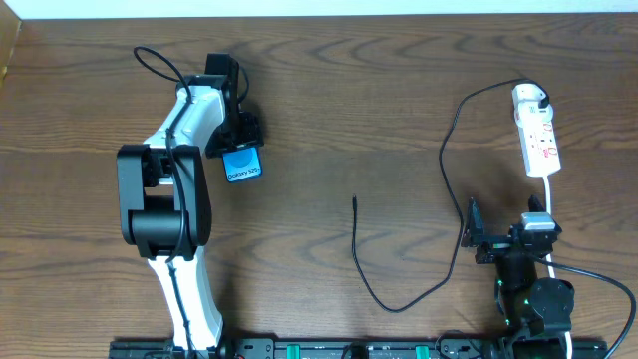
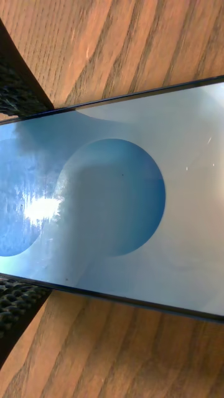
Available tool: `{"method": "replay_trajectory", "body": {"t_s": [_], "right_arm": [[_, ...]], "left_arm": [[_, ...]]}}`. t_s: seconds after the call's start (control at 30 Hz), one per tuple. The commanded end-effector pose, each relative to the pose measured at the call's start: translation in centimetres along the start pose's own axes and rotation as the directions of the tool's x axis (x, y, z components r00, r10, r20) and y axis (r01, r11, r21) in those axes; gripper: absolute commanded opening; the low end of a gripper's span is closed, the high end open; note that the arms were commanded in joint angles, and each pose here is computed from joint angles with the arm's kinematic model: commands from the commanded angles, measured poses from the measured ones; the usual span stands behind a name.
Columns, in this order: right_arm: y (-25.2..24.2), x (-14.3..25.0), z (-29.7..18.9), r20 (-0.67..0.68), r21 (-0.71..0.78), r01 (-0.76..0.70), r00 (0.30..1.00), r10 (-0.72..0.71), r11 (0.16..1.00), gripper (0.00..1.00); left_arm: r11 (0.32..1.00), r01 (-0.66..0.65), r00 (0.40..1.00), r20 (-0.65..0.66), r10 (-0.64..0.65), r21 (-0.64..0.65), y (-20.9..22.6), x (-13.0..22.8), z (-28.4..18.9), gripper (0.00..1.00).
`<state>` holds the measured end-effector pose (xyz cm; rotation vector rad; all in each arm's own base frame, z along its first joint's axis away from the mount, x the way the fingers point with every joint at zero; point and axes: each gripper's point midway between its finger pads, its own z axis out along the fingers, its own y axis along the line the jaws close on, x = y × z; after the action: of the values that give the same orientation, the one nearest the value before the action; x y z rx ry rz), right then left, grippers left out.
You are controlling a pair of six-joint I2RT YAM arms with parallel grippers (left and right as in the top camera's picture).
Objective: Plug charger to phone and switch on socket
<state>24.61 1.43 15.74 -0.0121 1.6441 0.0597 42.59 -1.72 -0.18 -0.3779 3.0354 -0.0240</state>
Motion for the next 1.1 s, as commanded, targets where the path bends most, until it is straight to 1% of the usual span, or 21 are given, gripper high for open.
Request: {"method": "replay_trajectory", "body": {"t_s": [0.0,0.4,0.73,1.07], "right_arm": [[0.1,0.0,0.0,0.001,-0.001,-0.009,1.0,0.009,1.0,0.99],[0.1,0.0,0.0,0.001,-0.001,-0.009,1.0,0.009,1.0,0.99],[0.1,0.0,0.0,0.001,-0.001,-0.009,1.0,0.009,1.0,0.99],[0.1,0.0,0.0,0.001,-0.001,-0.009,1.0,0.009,1.0,0.99]], "left_arm": [[1.0,-0.003,0.997,-0.075,0.002,-0.012,0.5,1.4,2.6,0.07],[1.0,-0.003,0.998,-0.055,0.003,-0.005,0.4,0.9,1.9,0.07],[1.0,-0.003,1.0,0.018,0.003,0.015,-0.1,-0.8,-1.1,0.07],[0.999,-0.005,0.996,0.084,0.002,0.034,-0.4,-1.6,-3.9,0.08]]}}
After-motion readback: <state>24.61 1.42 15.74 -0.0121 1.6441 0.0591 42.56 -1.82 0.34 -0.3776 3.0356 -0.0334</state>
